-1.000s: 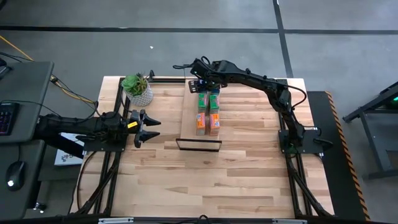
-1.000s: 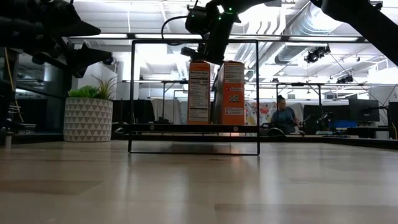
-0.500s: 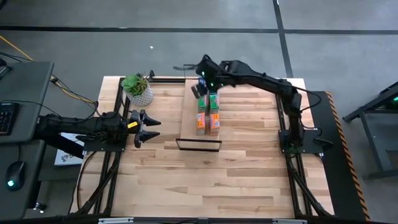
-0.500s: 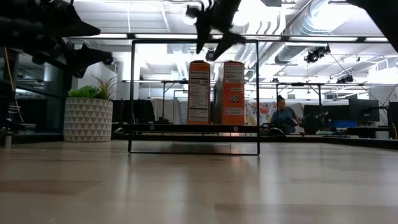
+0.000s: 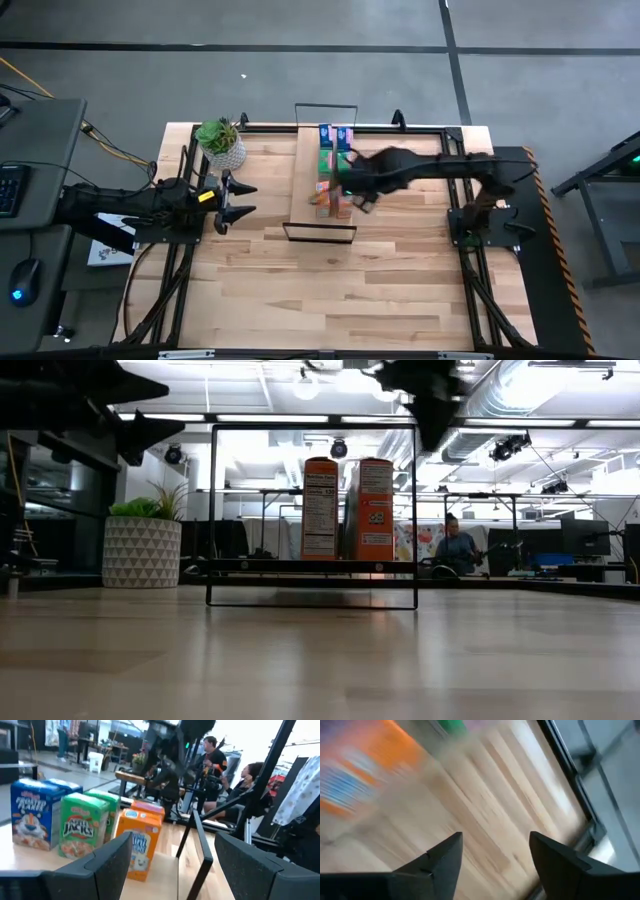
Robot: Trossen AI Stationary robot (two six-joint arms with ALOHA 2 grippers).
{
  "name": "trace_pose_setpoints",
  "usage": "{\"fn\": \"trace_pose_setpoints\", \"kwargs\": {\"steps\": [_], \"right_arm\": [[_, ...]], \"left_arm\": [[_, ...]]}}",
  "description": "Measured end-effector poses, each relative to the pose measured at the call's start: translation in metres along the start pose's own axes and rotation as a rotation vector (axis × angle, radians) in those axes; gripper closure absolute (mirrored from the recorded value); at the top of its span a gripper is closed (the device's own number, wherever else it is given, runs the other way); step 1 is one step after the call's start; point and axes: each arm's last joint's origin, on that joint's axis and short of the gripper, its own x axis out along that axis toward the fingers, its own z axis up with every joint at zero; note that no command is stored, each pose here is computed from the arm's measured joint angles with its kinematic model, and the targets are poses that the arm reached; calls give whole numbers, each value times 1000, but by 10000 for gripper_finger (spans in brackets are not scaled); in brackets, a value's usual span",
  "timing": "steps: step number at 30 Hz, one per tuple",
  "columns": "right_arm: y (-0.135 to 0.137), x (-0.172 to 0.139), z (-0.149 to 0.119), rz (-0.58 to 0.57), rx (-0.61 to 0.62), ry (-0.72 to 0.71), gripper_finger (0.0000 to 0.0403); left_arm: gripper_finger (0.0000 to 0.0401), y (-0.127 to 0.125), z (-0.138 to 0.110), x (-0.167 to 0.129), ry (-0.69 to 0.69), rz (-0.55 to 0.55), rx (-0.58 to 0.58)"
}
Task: Stack cereal on shelf
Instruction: Return to Home Position
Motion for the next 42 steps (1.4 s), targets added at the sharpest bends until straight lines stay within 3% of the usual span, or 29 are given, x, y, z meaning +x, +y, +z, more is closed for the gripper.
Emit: {"fn": "trace_pose_setpoints", "kwargs": {"steps": [2, 5, 10, 14, 17, 20, 24, 30, 36, 42], "right_arm": [[-8, 5, -23, -17, 61, 13, 193], [-17, 4, -59, 81, 167, -52, 226], [-18, -3, -99, 367, 270, -341, 314], [-15, -6, -116, 521, 205, -610, 392], [-20, -4, -127, 547, 161, -700, 382], [-25, 4, -136, 510, 71, -693, 377], [-31, 5, -142, 534, 126, -656, 396], [-34, 4, -150, 632, 43, -604, 398], [-34, 36, -176, 718, 67, -586, 402], [-35, 73, -190, 821, 124, -809, 402]], "left_arm": [[126, 0, 1, 0, -5, 0, 17], [126, 0, 0, 0, 1, 6, 71], [128, 0, 0, 0, 2, 13, 146], [150, 1, -2, 0, 26, 15, 185], [194, 2, -9, 0, 46, 17, 196], [269, 5, -20, -1, 66, 19, 197], [381, 9, -34, -4, 56, 18, 193], [396, 8, -30, -7, 18, 14, 209], [387, 10, -30, -7, 9, 61, 216], [385, 11, -30, -7, 12, 90, 204]]}}
